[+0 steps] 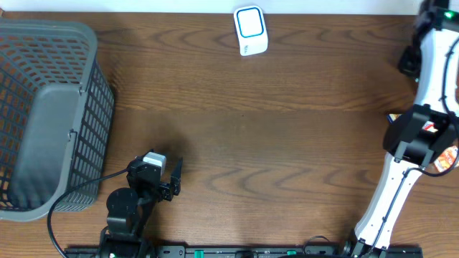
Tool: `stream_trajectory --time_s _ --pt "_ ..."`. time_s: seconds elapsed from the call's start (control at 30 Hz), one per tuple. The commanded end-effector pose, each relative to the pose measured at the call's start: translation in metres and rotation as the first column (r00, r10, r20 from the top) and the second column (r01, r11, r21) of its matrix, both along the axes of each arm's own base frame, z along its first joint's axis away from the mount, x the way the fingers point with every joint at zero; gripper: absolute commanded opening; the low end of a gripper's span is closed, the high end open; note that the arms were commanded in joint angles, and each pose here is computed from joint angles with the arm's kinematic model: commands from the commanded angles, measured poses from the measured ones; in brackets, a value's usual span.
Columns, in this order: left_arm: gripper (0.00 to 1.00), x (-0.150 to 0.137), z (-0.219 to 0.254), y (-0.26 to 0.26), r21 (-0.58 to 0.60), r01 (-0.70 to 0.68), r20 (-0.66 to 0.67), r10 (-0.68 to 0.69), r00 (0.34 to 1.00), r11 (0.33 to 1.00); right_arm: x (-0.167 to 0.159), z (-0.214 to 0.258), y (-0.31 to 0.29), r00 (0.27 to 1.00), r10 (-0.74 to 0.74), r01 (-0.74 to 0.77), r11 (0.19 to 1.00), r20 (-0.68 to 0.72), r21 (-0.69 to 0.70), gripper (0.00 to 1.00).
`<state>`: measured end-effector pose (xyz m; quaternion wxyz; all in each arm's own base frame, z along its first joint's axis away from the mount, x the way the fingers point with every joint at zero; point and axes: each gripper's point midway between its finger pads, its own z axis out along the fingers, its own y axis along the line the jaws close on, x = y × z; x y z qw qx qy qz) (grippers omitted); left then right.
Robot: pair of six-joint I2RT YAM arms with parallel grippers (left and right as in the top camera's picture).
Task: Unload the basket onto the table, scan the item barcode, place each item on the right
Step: 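Move the green pack to the right table edge and release it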
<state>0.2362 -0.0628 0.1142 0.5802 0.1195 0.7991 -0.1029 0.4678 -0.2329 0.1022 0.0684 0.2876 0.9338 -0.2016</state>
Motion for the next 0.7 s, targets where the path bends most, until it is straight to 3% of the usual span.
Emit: stream_trajectory --time_s 0.0,0.03,0.1,0.17,0.27,0.43,0.67 --pt "0.77 -0.004 -0.013 -0.001 -0.014 0.006 -0.044 -0.006 0.999 1.0 -0.004 0.016 -0.004 0.997 -0.036 0.032 0.998 0.066 0.062 0.26" --pt "0.77 -0.004 -0.013 -0.001 -0.014 0.005 -0.044 -0.006 0.999 1.0 -0.006 0.015 -0.004 0.997 -0.04 0.035 0.996 0.067 0.081 0.41" --pt "0.77 -0.004 -0.013 -0.001 -0.014 0.006 -0.044 -0.006 0.999 1.0 -0.009 0.013 -0.002 0.997 -0.046 0.038 0.992 0.065 0.118 0.6" --pt "0.77 -0.004 -0.013 -0.001 -0.014 0.006 -0.044 -0.006 0.999 1.0 -0.012 0.015 0.001 0.997 -0.046 0.037 0.99 0.06 0.136 0.7" --pt "0.77 -0.003 -0.013 -0.001 -0.014 0.005 -0.044 -0.006 0.999 1.0 -0.014 0.034 0.015 0.995 -0.036 0.017 0.982 0.098 0.186 0.77" --pt "0.77 -0.003 -0.013 -0.001 -0.014 0.005 -0.044 -0.006 0.999 1.0 -0.02 0.125 0.067 0.945 0.049 -0.161 0.93 0.324 0.33 0.83" --pt "0.77 -0.003 -0.013 -0.001 -0.014 0.005 -0.044 -0.006 0.999 1.0 -0.088 0.251 0.129 0.83 0.136 -0.343 0.889 0.541 0.303 0.95"
